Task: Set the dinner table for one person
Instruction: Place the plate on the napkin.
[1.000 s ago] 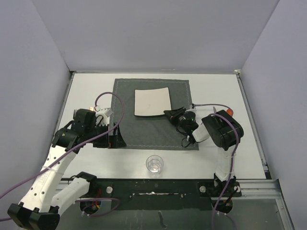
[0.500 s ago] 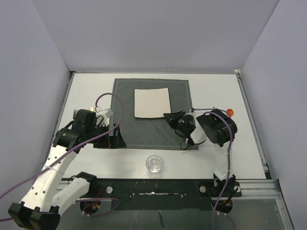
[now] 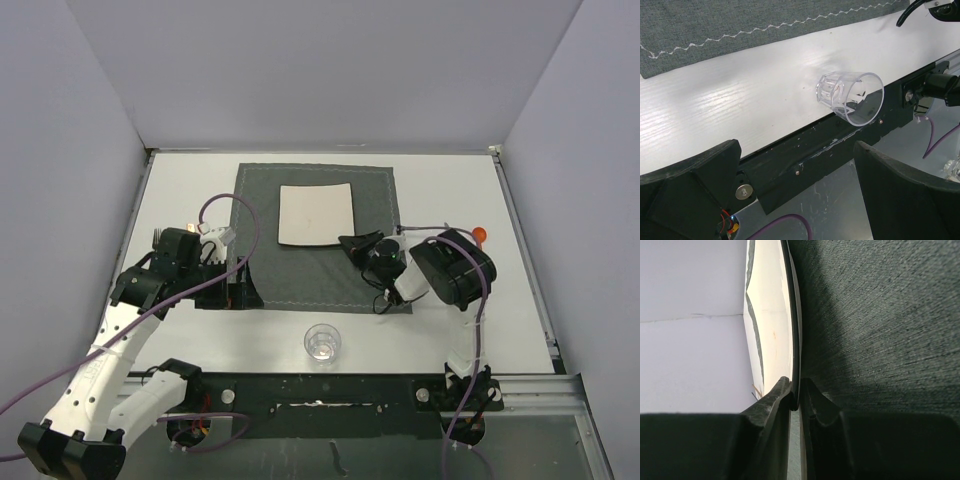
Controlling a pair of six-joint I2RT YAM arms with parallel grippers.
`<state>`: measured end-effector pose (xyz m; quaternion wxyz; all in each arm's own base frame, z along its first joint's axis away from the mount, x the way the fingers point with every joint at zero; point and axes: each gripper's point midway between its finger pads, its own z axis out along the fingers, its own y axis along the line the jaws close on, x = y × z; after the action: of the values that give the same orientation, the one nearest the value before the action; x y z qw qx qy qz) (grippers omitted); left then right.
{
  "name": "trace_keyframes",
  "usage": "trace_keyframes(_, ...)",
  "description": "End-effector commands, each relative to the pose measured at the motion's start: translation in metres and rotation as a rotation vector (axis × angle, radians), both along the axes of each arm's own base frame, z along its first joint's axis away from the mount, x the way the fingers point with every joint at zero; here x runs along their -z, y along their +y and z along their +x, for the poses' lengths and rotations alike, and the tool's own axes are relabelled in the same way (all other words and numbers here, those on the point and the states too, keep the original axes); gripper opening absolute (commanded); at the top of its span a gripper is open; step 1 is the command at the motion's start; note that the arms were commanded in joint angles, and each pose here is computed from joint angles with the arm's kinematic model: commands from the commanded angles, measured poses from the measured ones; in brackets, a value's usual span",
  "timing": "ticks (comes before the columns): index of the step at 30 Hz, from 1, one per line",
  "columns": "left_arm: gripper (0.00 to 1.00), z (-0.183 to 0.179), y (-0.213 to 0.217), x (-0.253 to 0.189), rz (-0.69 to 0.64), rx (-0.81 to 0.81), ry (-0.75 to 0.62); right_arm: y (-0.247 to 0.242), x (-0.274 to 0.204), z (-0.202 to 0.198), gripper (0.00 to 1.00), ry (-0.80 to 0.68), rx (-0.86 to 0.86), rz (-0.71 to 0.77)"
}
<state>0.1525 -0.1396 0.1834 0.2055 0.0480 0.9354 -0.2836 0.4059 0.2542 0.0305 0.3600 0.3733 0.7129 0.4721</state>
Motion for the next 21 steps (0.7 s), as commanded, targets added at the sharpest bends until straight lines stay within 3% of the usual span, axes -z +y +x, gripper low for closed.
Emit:
trace_keyframes(1, 0.98, 0.008, -0.005, -0.008, -0.032, 0.009, -0.047, 0.005, -0.065, 0.013, 0.00, -0.176, 0.033, 0.039)
trace_keyframes(9, 0.98, 0.008, -0.005, -0.008, -0.034, 0.012, -0.047, 0.013, -0.071, 0.013, 0.00, -0.176, 0.012, 0.003)
trace_keyframes(21, 0.98, 0.009, -0.004, -0.008, -0.034, 0.006, -0.049, 0.027, -0.043, 0.012, 0.00, -0.124, -0.002, 0.026)
